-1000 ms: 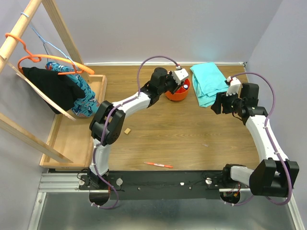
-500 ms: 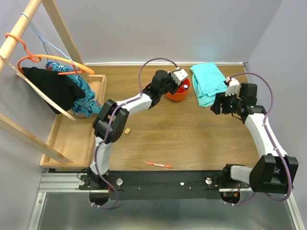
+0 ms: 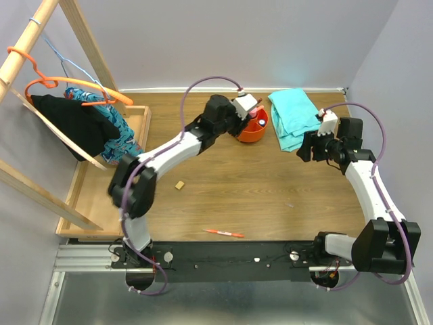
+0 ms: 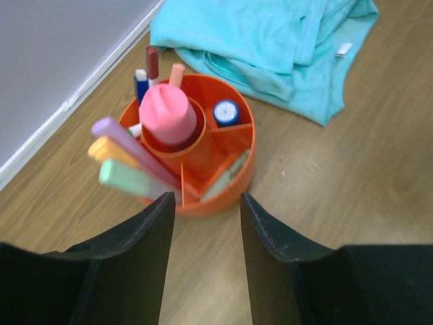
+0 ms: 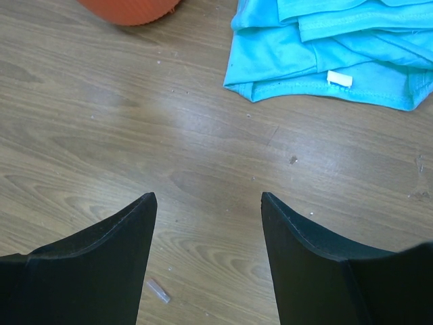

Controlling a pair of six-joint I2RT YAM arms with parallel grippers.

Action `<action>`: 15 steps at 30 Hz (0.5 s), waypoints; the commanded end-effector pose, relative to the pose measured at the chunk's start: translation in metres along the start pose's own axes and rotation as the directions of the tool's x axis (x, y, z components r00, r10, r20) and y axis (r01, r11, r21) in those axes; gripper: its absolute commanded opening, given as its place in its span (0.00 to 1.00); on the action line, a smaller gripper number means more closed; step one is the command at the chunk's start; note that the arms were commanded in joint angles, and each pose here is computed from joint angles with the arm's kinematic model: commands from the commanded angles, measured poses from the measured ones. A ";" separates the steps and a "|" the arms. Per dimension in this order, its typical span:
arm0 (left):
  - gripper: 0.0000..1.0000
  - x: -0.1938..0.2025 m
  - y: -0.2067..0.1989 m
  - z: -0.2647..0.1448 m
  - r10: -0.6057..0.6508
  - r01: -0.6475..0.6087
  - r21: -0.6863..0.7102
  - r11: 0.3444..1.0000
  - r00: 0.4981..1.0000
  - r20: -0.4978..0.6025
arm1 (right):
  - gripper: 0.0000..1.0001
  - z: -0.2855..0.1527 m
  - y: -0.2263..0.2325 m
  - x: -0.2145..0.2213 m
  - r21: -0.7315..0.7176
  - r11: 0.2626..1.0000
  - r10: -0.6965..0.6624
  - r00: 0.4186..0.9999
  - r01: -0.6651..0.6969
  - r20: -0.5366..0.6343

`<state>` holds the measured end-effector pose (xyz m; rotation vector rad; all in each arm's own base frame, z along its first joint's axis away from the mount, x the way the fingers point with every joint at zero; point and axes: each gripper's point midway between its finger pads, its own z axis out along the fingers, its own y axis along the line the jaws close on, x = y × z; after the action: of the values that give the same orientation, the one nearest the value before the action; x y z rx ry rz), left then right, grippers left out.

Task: Sort the stationery into containers
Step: Place the pen in the storage box, then pick up the stationery from the center of the board.

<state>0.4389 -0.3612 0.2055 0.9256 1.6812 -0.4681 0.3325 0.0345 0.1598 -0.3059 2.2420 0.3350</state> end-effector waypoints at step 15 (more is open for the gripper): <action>0.58 0.191 -0.034 -0.229 0.146 -0.069 0.142 0.987 0.747 -0.649 | 0.71 -0.009 0.014 0.020 -0.040 0.999 0.014 1.000 -0.013 0.016</action>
<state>0.2814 -0.1914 0.1355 1.2702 2.0166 -0.1909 0.3139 0.0388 0.1501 -0.3178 2.2410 0.3543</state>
